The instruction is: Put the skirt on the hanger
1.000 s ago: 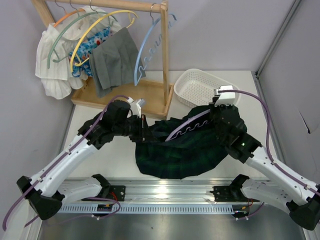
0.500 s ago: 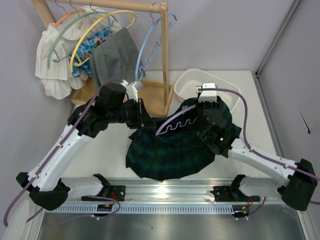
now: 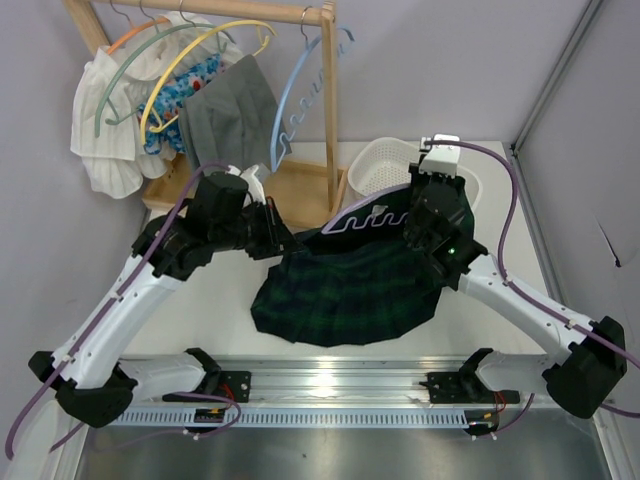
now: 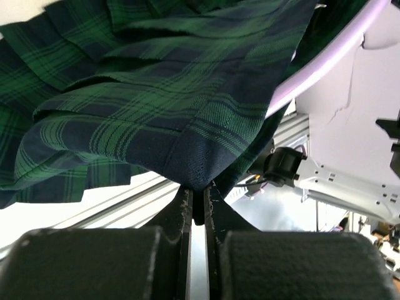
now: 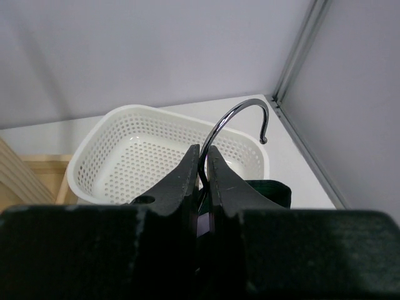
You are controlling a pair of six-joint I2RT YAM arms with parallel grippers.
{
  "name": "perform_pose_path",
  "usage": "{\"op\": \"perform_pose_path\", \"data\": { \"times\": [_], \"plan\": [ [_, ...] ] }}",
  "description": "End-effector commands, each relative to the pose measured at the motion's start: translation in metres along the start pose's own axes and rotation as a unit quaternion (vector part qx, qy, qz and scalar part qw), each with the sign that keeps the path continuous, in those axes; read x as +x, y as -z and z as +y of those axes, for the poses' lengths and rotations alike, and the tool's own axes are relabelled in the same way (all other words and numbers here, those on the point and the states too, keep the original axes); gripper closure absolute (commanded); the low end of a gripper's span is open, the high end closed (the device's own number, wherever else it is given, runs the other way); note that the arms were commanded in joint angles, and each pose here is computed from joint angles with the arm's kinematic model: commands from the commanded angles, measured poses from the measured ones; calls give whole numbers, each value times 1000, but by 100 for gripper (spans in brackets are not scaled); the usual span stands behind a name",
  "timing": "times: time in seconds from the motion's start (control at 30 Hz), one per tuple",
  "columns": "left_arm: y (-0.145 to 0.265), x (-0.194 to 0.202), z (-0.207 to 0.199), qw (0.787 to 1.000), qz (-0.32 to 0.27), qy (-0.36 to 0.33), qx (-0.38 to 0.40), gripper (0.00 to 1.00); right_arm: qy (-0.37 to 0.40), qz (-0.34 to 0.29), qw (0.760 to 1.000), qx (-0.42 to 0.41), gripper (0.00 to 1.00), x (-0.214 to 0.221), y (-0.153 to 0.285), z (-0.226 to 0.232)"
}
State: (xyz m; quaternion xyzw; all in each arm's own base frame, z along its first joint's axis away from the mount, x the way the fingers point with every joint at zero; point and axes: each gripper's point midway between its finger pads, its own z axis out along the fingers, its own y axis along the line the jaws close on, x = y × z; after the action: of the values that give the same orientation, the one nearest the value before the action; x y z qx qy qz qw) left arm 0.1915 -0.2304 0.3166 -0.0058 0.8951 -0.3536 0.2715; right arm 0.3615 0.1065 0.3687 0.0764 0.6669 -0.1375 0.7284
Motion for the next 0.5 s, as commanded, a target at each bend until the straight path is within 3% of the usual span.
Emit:
{"op": "perform_pose_path", "data": {
  "times": [0.0,0.2,0.47],
  "plan": [
    [23,-25,-26,998,-47,10,36,100,-26,-28,999,-10,100,-29,6,6],
    [31,-46,-47,996,-67,17,54,100,24,-63,997,-45,100,-25,26,34],
    [25,-56,-57,992,-80,58,72,100,11,-72,997,-27,100,-35,28,46]
  ]
}}
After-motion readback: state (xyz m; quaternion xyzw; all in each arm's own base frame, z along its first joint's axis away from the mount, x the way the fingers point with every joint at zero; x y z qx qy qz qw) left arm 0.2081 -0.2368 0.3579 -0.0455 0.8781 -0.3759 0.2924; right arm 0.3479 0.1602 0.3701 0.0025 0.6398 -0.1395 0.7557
